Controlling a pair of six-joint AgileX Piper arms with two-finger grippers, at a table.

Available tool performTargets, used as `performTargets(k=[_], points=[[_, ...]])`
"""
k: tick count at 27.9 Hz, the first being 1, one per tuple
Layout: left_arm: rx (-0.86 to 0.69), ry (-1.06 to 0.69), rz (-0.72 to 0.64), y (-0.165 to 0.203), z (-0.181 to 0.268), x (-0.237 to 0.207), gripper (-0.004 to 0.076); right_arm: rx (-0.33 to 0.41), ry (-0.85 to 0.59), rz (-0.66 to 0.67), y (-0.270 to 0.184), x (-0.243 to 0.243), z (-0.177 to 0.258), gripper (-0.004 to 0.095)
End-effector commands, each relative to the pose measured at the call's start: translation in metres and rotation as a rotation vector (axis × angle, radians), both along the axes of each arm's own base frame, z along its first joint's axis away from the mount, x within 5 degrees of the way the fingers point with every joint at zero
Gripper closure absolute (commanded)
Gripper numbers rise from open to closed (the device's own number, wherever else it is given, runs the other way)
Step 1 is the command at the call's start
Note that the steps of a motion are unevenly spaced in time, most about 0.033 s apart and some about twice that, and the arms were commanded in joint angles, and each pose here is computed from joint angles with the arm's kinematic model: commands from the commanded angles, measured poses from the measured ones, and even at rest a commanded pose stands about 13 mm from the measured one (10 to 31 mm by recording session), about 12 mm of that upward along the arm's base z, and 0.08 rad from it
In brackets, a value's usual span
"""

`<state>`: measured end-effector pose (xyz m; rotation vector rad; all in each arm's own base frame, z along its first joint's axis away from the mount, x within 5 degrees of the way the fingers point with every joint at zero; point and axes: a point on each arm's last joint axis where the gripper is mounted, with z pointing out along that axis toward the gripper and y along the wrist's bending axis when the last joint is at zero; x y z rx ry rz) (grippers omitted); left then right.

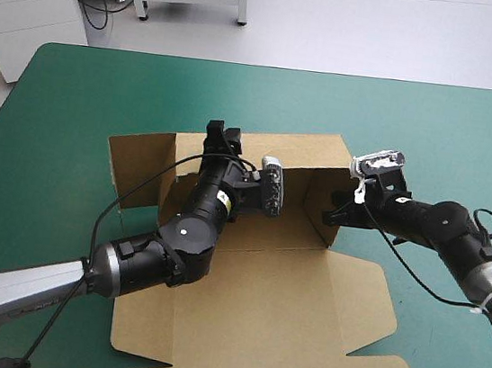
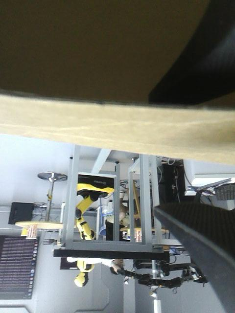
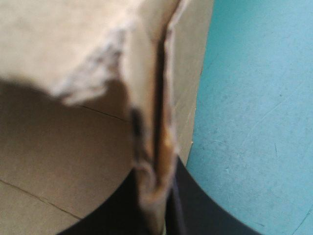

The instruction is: Fold the box

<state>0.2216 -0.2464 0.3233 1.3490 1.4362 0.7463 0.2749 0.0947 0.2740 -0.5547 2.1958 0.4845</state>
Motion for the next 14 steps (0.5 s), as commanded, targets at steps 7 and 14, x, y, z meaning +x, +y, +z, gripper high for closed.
performTargets(k=[7,14], points=[[-0.107,-0.067,-0.119,-0.005,0.043,-0.043,0.029,0.073,-0.061,-0.057,0.0,0.001,0.02,0.0929],[-0.27,-0.01,-0.187,-0.001,0.073,-0.073,0.029,0.076,-0.062,-0.083,-0.001,0.003,0.02,0.0929]])
